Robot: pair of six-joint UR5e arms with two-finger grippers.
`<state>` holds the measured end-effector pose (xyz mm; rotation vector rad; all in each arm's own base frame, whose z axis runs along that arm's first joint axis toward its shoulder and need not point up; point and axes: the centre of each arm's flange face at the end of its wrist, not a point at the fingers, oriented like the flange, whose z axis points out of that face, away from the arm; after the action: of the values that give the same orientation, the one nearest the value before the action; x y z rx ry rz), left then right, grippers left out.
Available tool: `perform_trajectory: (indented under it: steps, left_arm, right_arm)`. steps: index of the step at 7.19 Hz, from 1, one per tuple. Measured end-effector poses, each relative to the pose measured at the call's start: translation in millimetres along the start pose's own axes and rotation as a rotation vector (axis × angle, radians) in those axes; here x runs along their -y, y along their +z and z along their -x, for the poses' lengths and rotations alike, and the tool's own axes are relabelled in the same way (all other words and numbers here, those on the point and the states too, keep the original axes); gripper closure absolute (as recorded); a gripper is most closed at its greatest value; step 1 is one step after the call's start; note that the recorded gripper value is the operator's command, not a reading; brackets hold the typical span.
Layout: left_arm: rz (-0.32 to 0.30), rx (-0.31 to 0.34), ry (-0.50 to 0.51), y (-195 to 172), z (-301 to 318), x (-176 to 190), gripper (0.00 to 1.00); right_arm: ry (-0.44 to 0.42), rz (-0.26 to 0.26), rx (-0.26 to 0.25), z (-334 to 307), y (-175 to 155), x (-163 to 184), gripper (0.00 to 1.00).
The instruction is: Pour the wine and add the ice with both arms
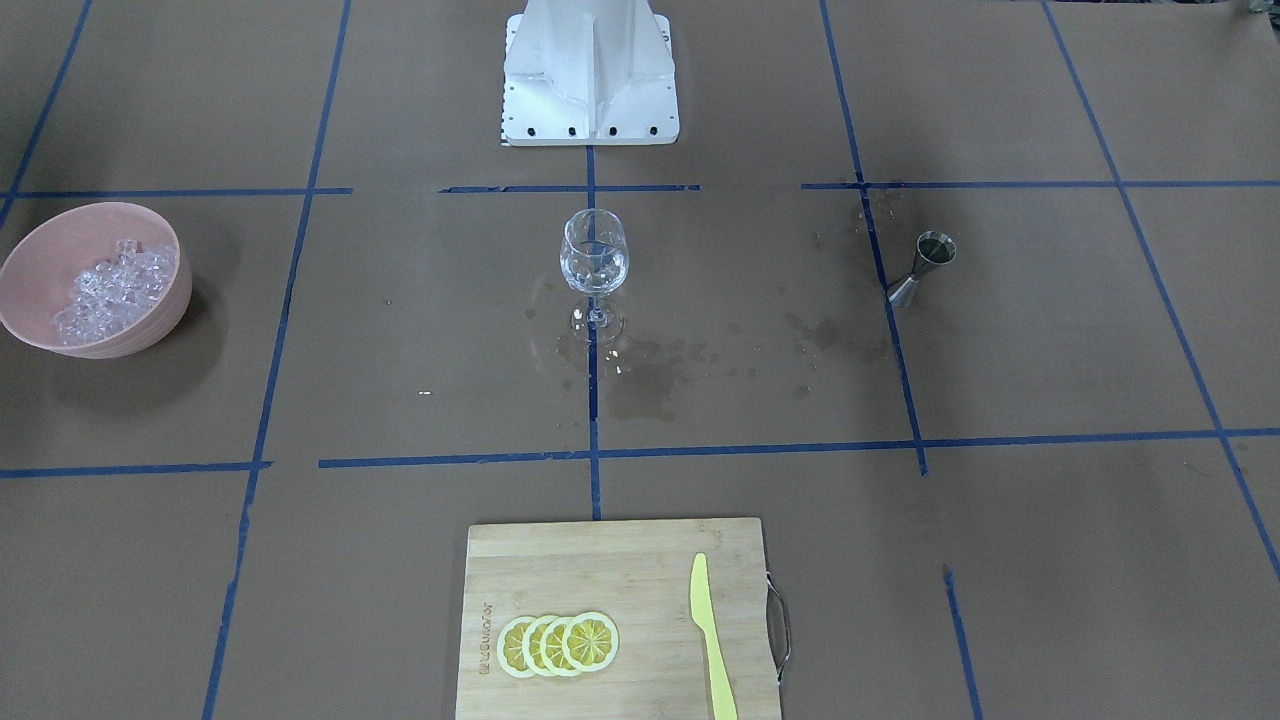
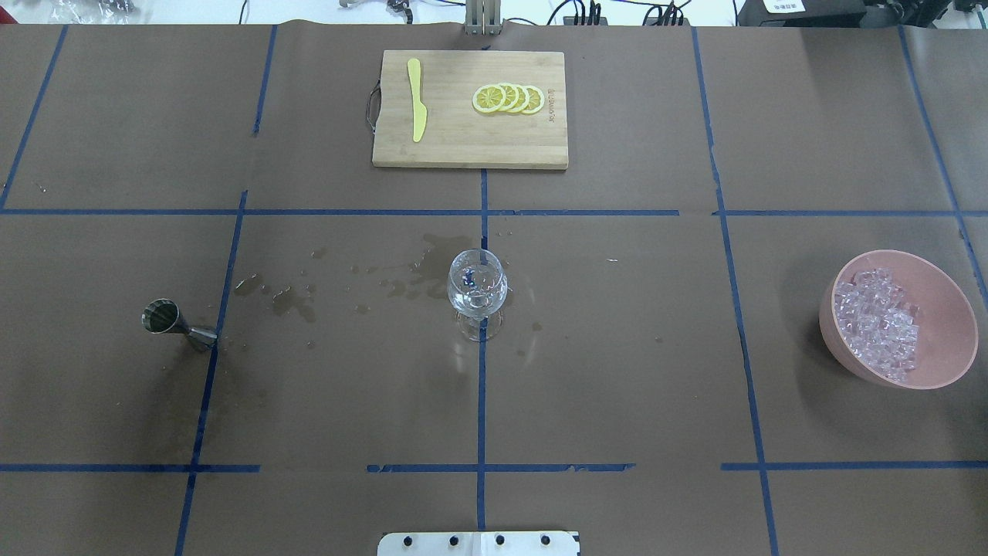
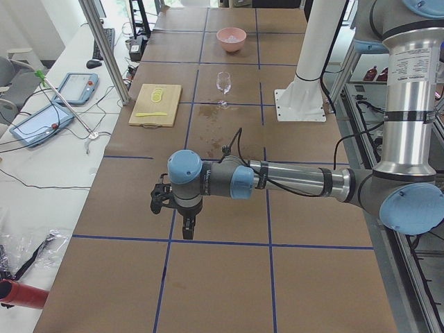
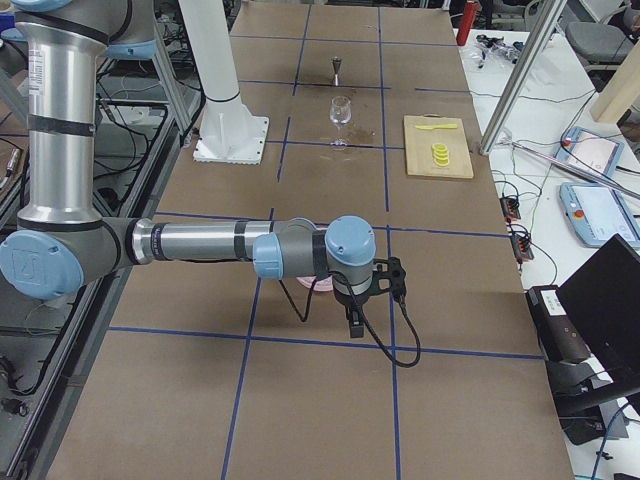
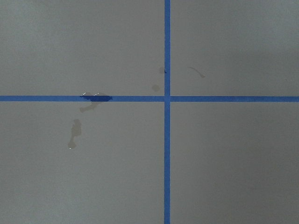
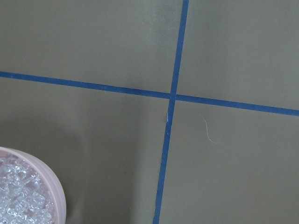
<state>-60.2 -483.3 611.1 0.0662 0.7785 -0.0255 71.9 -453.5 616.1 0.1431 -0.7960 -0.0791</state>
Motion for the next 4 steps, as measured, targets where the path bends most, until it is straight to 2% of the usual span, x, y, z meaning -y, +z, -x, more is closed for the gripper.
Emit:
perform_trajectory:
  steps: [2,4]
  left_arm:
    - [-0.005,0.000,0.005,-3,-3,0,0.00]
    - [-0.054,-0.007,0.051,-26,-29,8,0.00]
  right_arm:
    - [0.001,0.000,0.002,0,0,1,0.00]
    - [0.001,-0.001,0.004,1,0,1,0.00]
